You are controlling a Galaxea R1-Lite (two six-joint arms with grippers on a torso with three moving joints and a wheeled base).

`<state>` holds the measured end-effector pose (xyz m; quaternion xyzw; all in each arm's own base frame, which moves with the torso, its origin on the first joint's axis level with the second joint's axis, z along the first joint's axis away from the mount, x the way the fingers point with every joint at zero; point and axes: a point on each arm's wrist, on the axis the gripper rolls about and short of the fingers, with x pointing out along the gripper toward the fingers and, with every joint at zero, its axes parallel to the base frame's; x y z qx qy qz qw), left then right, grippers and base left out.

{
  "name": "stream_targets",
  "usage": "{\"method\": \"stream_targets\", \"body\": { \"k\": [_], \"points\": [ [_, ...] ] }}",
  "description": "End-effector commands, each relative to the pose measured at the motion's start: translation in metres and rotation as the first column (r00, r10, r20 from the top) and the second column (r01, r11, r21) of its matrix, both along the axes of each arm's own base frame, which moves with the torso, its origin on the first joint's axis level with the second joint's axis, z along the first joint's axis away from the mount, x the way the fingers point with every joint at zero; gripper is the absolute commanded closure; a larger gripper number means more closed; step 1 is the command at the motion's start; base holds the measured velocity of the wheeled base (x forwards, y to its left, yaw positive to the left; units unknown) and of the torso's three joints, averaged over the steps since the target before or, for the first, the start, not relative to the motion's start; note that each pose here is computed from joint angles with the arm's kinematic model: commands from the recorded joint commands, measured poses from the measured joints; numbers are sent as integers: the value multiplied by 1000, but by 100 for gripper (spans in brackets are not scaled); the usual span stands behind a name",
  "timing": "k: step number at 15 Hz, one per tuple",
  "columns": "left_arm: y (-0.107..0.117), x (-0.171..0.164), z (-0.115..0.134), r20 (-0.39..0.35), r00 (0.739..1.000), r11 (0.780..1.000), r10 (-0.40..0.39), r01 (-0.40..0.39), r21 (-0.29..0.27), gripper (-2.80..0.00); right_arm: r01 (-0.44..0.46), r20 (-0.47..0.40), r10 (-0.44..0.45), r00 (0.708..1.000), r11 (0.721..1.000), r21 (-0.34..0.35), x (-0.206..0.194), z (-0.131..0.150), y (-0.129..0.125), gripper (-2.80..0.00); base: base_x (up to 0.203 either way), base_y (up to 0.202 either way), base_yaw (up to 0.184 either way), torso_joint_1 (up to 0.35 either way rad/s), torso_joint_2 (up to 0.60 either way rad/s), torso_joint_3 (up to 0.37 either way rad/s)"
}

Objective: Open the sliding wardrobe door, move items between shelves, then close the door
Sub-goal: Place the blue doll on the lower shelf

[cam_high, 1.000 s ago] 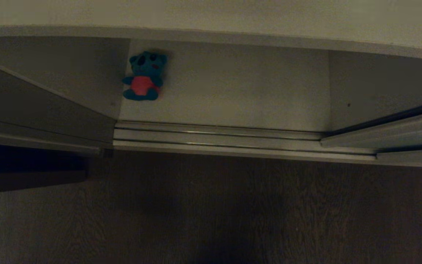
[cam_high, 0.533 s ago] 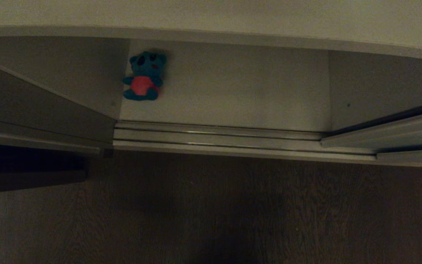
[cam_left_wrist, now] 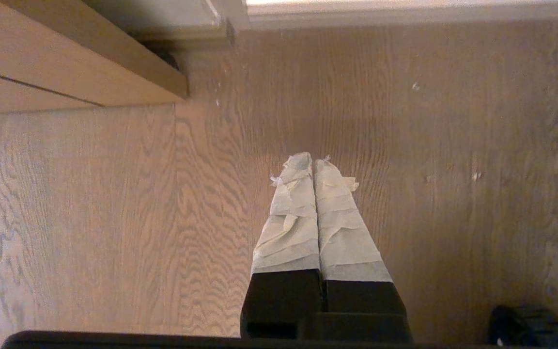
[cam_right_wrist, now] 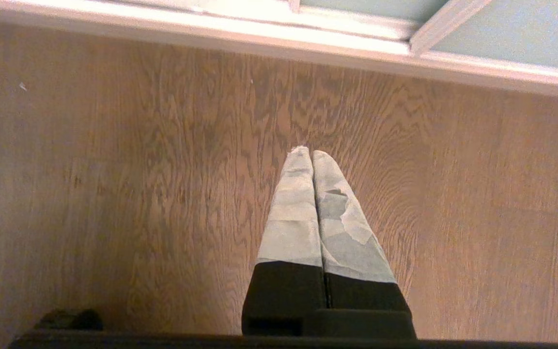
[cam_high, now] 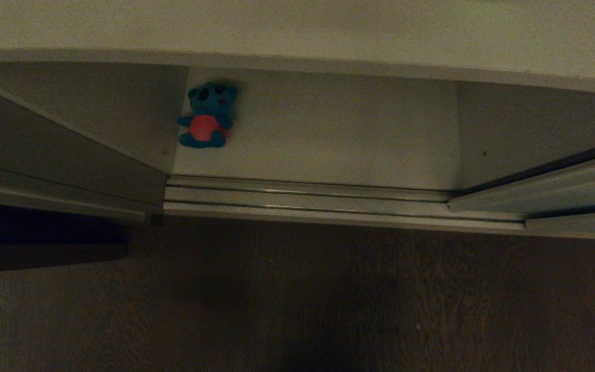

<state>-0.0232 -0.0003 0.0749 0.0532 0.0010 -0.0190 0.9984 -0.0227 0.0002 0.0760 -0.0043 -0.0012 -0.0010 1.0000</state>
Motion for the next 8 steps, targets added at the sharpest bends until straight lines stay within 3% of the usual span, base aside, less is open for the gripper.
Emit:
{"method": "stream_targets", "body": {
  "k": [1,8],
  "points": [
    [0,0,1,-5,1000,1000,0,0,-3,0,-1,1,1,1000,1000,-1,0,0,0,0,0,0,0,0,5,183],
    [0,0,0,-7,1000,1000,2,-2,-2,0,-2,1,2,1000,1000,0,0,0,0,0,0,0,0,2,3,199]
  ]
}}
